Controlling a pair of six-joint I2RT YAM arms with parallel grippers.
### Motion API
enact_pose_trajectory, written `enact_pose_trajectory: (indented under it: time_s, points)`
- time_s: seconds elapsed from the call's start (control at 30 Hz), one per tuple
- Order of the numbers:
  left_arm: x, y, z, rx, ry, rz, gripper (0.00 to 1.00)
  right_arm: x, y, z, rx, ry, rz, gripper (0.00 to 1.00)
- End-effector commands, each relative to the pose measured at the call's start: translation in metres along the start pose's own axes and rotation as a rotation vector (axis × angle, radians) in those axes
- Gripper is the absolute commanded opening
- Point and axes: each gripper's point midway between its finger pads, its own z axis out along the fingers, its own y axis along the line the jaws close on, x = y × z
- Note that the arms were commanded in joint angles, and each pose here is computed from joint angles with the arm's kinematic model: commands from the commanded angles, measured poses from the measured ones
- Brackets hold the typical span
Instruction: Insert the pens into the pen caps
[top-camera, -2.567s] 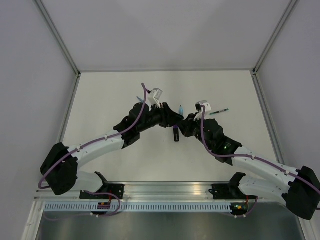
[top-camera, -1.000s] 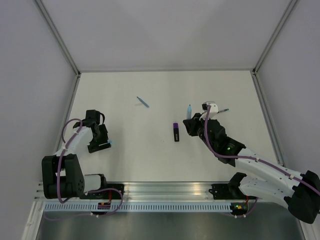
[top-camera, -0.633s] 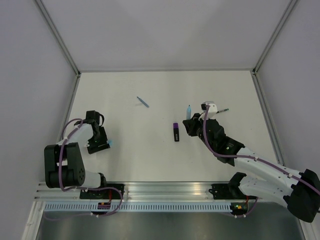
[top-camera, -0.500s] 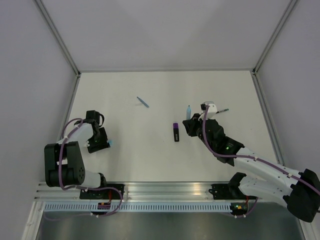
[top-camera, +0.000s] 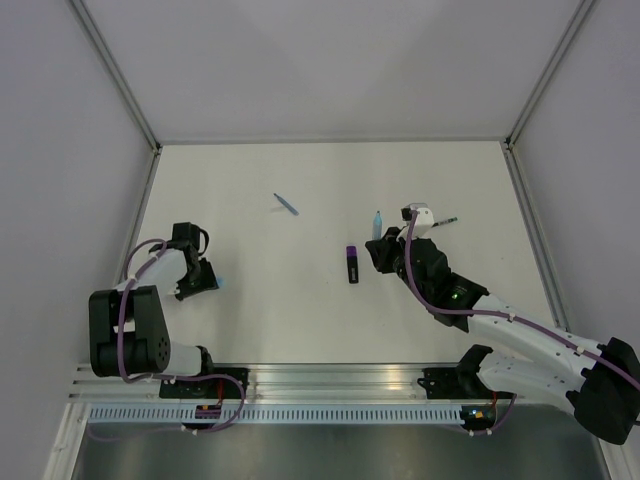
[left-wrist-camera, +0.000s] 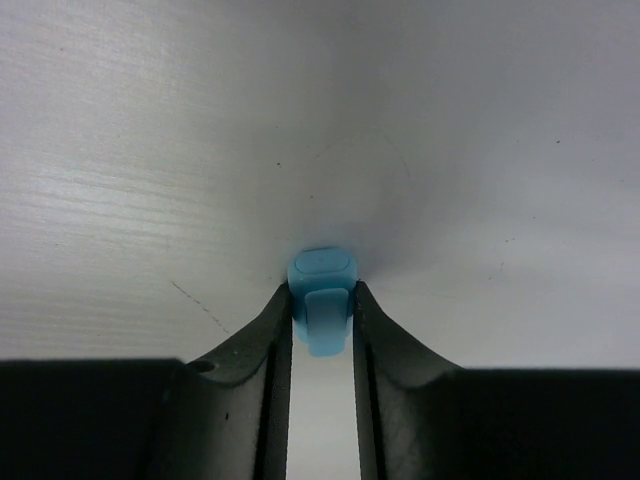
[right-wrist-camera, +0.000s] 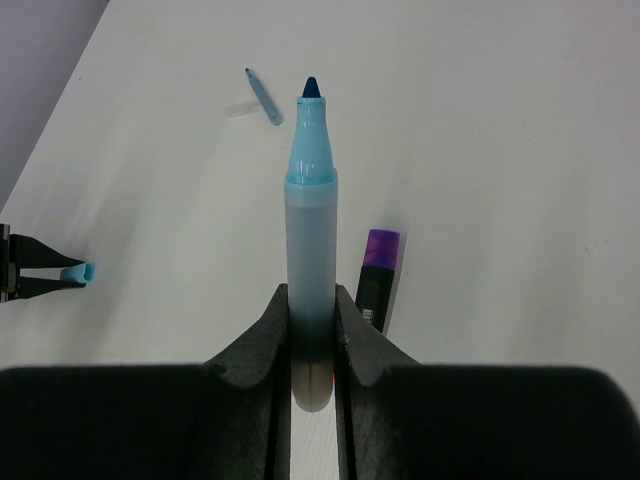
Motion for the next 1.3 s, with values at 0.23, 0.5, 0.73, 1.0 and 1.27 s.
enact_pose_trajectory:
  time_s: [0.23,0.5,0.73,1.0,1.27]
  points:
    - [0.019,-0.035,-0.011,0.200,0.066,0.262,0.02,-0.013,0.020,0.001,-0.083,-0.009,-0.008,0.00]
    - [0.123,-0.077,-0.128,0.770,0.286,0.788,0.02,0.003,0.071,-0.006,-0.381,0.072,-0.068,0.00]
    - [0.198,-0.047,-0.276,1.390,0.442,1.156,0.02,0.029,0.115,-0.018,-0.645,0.186,-0.085,0.00]
    - [0.222,0.004,-0.328,1.647,0.596,1.323,0.02,0.054,0.129,-0.013,-0.705,0.266,-0.093,0.00]
    - [0.222,0.020,-0.325,1.671,0.584,1.370,0.02,0.051,0.122,-0.010,-0.657,0.235,-0.097,0.00]
